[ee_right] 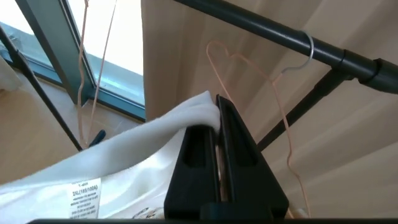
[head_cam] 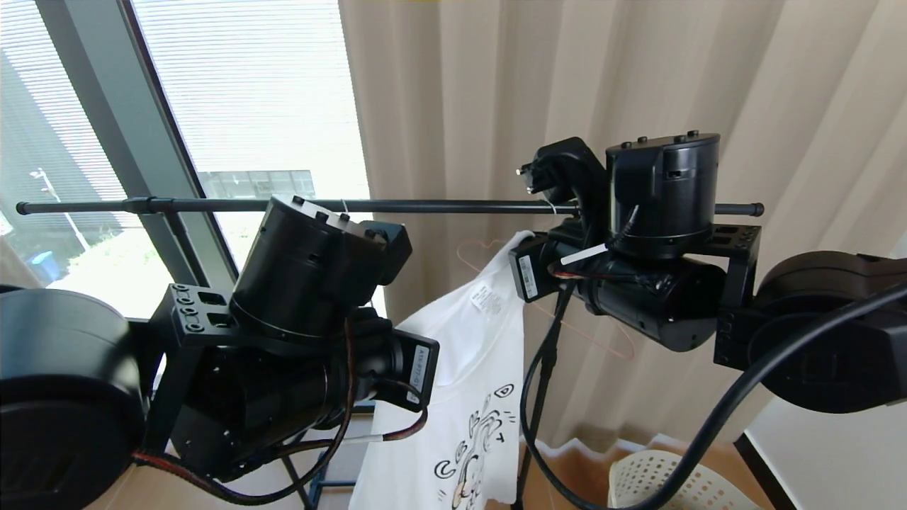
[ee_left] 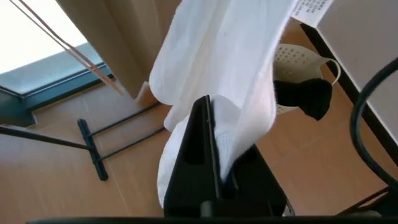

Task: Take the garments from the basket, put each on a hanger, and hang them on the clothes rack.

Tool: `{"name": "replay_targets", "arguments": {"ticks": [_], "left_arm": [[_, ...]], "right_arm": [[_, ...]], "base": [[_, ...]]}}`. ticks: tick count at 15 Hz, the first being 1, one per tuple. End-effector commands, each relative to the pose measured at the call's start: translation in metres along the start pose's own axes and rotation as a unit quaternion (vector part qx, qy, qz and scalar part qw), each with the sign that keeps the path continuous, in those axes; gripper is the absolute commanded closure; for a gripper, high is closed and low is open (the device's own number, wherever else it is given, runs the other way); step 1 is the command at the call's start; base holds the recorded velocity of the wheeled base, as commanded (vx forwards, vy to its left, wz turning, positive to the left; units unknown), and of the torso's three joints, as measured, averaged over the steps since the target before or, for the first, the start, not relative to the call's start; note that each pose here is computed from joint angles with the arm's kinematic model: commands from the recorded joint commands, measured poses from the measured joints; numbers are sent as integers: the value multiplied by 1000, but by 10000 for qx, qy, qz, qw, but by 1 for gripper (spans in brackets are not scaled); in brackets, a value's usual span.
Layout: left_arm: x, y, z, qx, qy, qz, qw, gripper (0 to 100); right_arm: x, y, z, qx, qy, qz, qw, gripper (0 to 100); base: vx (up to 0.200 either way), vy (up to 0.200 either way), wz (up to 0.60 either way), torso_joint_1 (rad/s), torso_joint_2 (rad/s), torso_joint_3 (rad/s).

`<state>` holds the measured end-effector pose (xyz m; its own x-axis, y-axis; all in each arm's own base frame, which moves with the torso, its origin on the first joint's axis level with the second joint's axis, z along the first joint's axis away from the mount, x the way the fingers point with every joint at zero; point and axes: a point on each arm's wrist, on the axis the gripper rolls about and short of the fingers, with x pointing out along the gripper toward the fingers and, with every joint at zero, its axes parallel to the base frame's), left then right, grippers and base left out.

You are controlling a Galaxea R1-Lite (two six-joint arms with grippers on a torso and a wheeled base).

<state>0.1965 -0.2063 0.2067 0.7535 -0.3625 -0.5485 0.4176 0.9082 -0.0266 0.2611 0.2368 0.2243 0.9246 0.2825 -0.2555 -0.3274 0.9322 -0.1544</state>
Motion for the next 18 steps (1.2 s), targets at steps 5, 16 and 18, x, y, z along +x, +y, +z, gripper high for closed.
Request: {"name": "replay_targets", "arguments": {"ticks": [5, 16, 18], "left_arm": [[9, 10, 32, -233, -426, 270, 9985, 100], [20, -5, 86, -429, -1176, 236, 9918, 100], [18, -6, 87, -432, -1204, 215, 9916, 100]], "right_arm": [[-45, -24, -30, -168, 349, -41, 9992, 100], [-98, -55, -87, -1401, 694, 1800, 9712, 0], [-97, -53, -89, -1415, 669, 2089, 9653, 0]], "base": [[0, 0, 0, 0, 0, 0], [0, 0, 0, 0, 0, 0], [0, 0, 0, 0, 0, 0]]}}
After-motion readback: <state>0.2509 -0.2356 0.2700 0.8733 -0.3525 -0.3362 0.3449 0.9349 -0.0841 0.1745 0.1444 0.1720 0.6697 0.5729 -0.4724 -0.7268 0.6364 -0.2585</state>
